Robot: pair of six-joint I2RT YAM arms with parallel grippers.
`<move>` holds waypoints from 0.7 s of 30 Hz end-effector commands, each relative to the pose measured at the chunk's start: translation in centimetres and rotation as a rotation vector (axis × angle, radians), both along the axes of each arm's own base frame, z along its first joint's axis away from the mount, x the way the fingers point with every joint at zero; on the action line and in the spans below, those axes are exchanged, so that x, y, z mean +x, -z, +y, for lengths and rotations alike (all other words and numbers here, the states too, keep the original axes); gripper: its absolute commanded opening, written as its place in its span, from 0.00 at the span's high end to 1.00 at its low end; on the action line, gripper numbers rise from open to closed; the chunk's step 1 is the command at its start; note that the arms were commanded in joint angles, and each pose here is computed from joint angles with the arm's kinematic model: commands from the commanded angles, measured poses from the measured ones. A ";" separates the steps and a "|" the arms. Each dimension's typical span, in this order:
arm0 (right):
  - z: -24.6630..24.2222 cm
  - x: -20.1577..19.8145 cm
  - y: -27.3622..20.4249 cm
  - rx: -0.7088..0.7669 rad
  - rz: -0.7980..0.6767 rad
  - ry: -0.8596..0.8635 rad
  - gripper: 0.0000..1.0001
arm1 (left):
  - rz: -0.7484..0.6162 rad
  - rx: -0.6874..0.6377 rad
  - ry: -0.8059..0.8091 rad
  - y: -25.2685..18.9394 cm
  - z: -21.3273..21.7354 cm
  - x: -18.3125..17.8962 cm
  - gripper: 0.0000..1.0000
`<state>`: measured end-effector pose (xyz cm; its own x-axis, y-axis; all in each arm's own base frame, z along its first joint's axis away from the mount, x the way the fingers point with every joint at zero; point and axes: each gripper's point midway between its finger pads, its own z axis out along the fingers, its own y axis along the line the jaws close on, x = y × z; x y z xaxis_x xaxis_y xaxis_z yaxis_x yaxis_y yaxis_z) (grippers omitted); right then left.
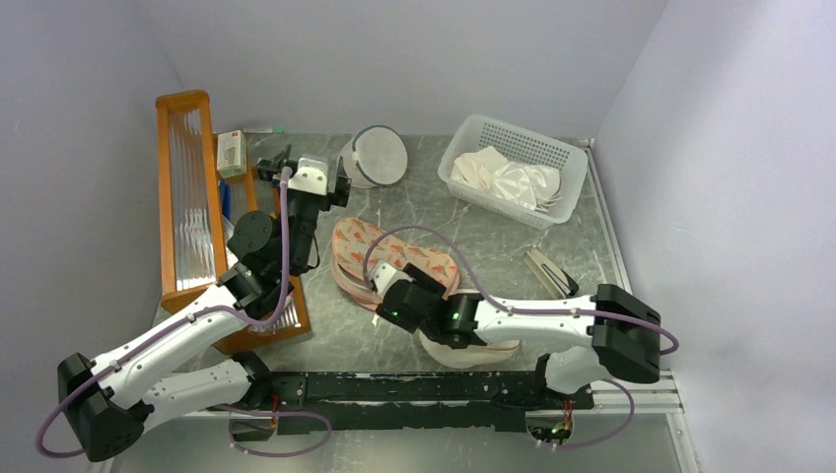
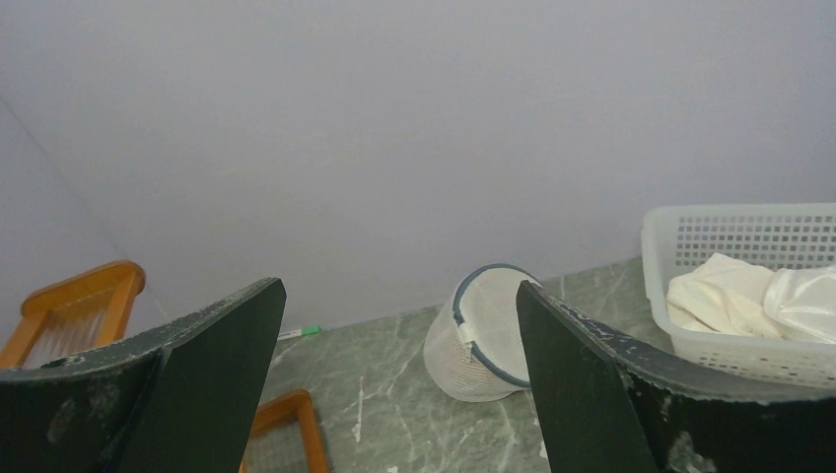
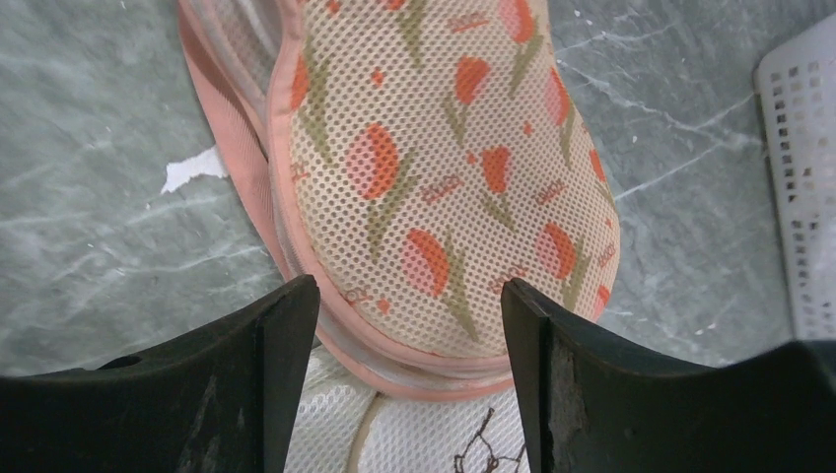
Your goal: Unzip the laundry bag and remove the bra
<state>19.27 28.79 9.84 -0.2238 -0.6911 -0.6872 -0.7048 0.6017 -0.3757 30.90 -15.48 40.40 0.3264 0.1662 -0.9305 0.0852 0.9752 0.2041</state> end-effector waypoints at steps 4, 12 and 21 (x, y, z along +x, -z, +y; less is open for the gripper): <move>1.9 0.9 -0.2 -0.044 -0.109 -0.024 0.31 | -0.019 -0.038 -0.043 -0.7 1.4 0.5 0.01; 3.1 1.2 1.2 -0.066 -0.114 -0.050 0.33 | -0.023 -0.041 -0.059 -0.9 2.1 0.6 0.01; 4.1 1.5 1.8 -0.071 -0.115 -0.054 0.43 | -0.019 -0.036 -0.055 -0.9 2.1 0.8 0.01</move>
